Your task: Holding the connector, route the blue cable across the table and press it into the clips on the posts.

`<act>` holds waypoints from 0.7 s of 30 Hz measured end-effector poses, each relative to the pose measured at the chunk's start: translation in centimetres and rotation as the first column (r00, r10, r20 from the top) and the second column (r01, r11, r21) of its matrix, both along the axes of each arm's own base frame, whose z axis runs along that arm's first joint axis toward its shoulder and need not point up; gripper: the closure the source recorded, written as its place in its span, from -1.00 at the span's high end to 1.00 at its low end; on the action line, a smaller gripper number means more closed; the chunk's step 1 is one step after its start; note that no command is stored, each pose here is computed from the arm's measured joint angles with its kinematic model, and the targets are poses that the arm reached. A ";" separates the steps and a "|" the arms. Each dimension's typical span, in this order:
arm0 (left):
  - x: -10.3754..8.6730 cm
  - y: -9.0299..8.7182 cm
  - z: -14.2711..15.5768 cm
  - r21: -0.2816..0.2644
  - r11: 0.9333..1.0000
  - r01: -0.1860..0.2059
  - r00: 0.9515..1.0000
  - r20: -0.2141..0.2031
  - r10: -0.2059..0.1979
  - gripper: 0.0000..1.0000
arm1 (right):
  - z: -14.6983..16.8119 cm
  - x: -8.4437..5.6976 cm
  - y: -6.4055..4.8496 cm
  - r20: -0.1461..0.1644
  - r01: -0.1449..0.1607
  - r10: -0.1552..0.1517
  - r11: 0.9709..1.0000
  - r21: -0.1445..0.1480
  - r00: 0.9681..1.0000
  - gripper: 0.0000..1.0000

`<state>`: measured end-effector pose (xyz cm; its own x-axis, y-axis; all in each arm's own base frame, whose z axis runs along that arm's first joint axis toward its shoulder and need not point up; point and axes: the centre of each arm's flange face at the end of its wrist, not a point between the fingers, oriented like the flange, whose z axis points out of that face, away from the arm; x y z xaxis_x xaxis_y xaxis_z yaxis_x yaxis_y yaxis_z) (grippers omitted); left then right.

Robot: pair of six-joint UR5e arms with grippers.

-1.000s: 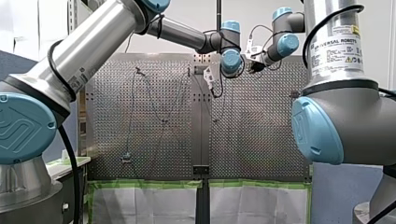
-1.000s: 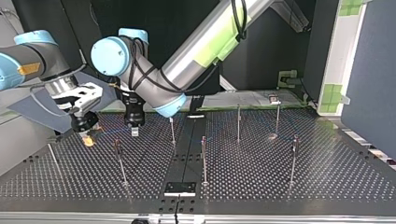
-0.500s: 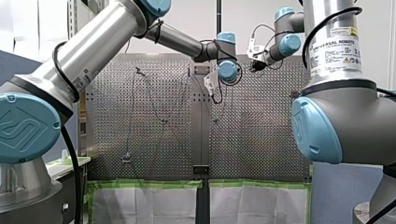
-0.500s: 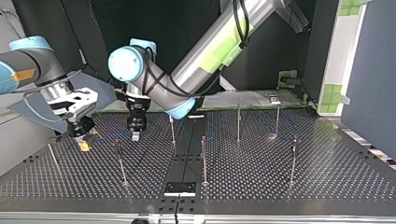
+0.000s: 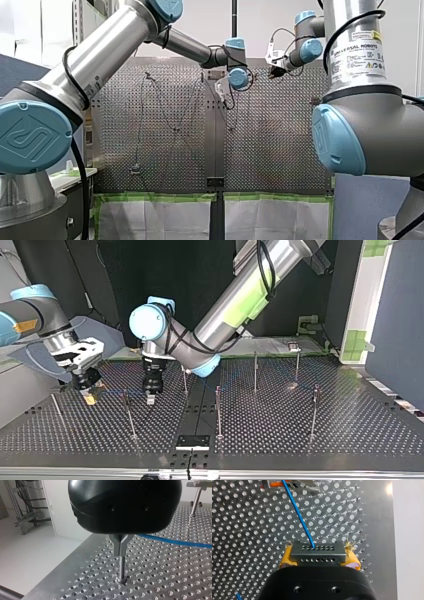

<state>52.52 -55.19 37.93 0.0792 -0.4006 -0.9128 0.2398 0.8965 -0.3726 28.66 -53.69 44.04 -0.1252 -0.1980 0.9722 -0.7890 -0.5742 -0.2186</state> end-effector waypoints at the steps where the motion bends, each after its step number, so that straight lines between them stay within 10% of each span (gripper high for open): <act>1: 0.2 0.1 -0.1 0.001 1.000 0.000 1.000 -0.001 0.000 -0.98 | 0.1 0.0 -0.1 0.001 0.001 -0.001 1.000 -0.002 1.000 -1.00; 21: 2.7 -0.4 -2.9 0.029 1.000 0.010 1.000 -0.028 -0.010 -0.76 | 0.2 -1.0 -2.4 0.004 0.015 -0.015 1.000 -0.013 1.000 -1.00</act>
